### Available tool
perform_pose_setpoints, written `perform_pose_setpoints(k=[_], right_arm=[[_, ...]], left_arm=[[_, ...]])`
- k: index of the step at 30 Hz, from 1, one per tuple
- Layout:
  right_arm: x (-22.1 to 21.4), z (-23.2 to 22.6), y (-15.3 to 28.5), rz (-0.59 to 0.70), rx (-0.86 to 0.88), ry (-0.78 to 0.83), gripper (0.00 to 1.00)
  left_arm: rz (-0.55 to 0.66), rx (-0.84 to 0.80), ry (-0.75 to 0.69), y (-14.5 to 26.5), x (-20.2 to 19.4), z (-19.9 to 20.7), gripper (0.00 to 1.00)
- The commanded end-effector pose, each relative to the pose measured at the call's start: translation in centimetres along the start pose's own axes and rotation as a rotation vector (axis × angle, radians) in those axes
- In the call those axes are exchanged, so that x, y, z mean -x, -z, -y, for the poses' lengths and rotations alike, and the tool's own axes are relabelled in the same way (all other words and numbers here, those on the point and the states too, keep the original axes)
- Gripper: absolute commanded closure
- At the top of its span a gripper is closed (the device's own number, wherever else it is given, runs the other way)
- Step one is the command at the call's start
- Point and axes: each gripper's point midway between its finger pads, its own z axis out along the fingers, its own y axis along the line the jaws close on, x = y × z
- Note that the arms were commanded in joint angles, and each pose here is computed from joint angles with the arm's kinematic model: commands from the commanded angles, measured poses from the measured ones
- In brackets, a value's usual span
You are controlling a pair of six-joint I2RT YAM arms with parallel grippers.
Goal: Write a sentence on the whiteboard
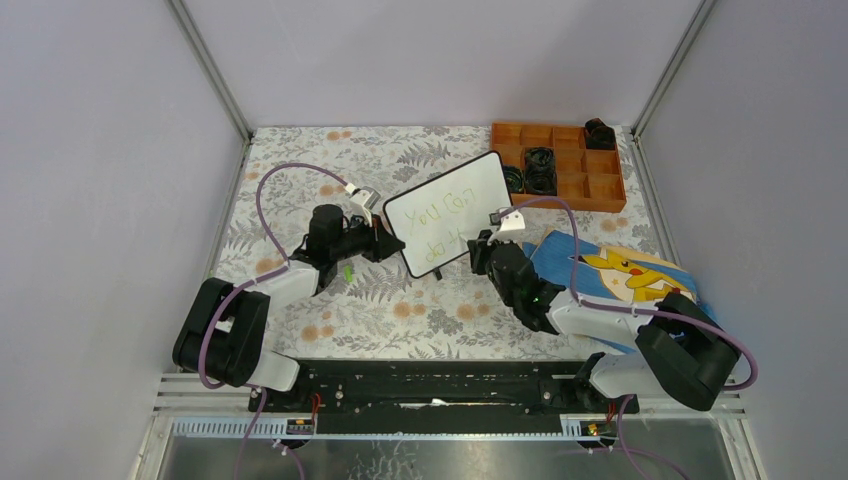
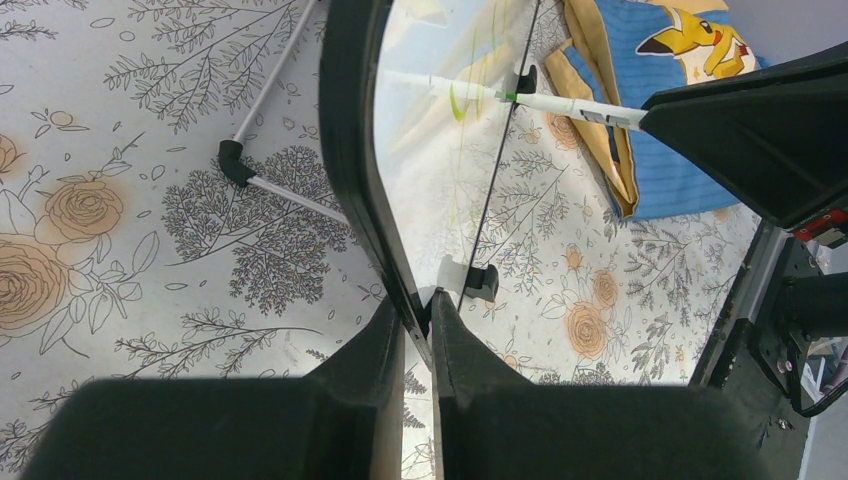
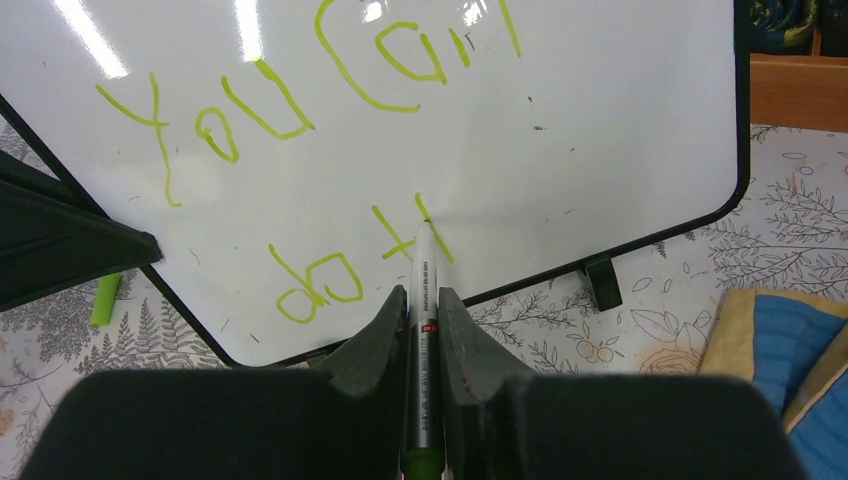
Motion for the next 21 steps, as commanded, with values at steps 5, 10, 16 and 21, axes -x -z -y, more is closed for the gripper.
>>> perform_pose_setpoints(k=[5,10,16,21], right_arm=[[2.7,0.2,-1.0,0.062,-0.031,-0.012,1.0],[2.5,0.9,-1.1,0.057,-0.055,-0.015,1.0],[2.3,1.1,-1.0,0.052,-0.058,-0.016,1.0],[1.8,1.2,-0.8,0.038,-0.055,-0.017,1.0]], left_arm=[[-0.132,0.101,-0.002,0.3,-4.2,-2.2,1.0],[-0.132,0.103,-0.002,0.4,-4.1,-2.2,1.0],[-0.133,0.103,-0.003,0.3,-4.2,-2.3,1.0],[-0.133,0.103,-0.002,0.4,-4.2,-2.3,1.0]])
